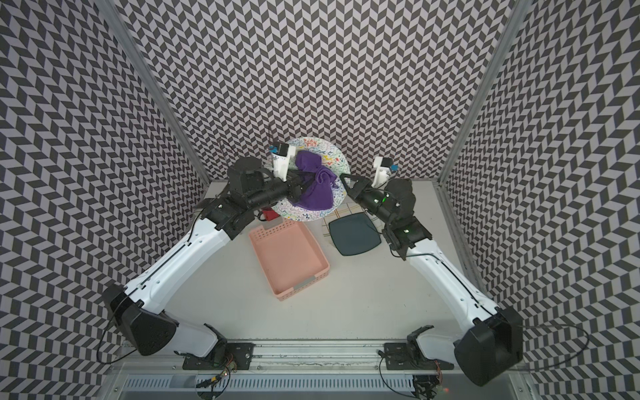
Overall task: Wipe the wet plate dry
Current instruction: Wipe the plate with towel.
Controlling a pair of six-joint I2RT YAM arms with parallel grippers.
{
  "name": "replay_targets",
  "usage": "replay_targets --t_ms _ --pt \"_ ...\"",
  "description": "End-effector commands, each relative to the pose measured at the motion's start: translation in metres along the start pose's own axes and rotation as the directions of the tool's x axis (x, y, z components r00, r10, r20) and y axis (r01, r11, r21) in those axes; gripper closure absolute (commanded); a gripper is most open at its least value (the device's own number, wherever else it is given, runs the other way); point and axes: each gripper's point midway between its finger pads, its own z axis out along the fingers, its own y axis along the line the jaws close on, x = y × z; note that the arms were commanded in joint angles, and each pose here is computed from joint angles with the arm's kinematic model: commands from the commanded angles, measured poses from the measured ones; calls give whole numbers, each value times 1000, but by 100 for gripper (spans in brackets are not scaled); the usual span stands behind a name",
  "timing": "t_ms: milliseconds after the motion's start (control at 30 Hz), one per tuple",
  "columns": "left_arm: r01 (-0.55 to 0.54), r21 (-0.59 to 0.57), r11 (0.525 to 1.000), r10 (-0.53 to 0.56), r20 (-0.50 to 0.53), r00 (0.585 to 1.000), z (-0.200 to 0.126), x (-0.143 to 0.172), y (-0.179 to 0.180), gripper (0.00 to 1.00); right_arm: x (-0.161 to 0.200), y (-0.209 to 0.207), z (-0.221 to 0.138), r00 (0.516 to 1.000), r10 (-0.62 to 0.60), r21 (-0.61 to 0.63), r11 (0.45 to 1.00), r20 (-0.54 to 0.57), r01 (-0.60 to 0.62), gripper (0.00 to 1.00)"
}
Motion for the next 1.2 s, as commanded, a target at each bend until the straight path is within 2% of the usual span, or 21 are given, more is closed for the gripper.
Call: replay_targets --t_ms 0,67,200,333,433,667,767,900,967,1033,1100,1167 --pt "194 155 969 -225 211 951 -60 -57 11 100 -44 82 -44 986 -39 -238 968 160 77 100" --pt "286 227 931 -343 276 898 -85 -65 26 100 -47 82 -51 985 -33 -245 967 169 74 100" --pt "387 348 854 -494 305 814 -108 -72 33 100 -47 90 -61 985 5 -314 948 172 50 100" --pt "456 540 707 -649 239 723 -113 -76 23 100 -38 102 -59 993 20 -402 915 117 29 100" --pt "451 671 589 -714 170 680 -117 -86 7 100 -25 97 -46 999 23 -387 922 44 -5 100" --pt "380 837 393 -728 31 685 -119 -105 -54 100 7 99 -19 998 40 -401 914 -55 -58 100" --pt "407 844 348 -715 -42 698 -103 -93 -81 100 -2 113 -9 999 34 -434 900 -36 -46 100" --pt "430 851 301 -696 -112 710 -92 -80 -111 100 -39 117 -5 995 55 -417 909 84 -15 100" --pt "411 864 290 -712 -92 696 -101 -90 -102 100 -51 110 -9 992 75 -410 912 106 -25 100" --pt "393 877 277 -745 -63 664 -115 -104 -82 100 -53 109 -15 991 69 -406 914 114 -16 100" --pt "376 890 259 -766 -48 641 -125 -111 -69 100 -42 112 -20 996 36 -409 913 84 1 100" --pt "378 891 251 -767 -56 640 -124 -110 -69 100 -21 110 -19 999 41 -408 913 10 -33 100"
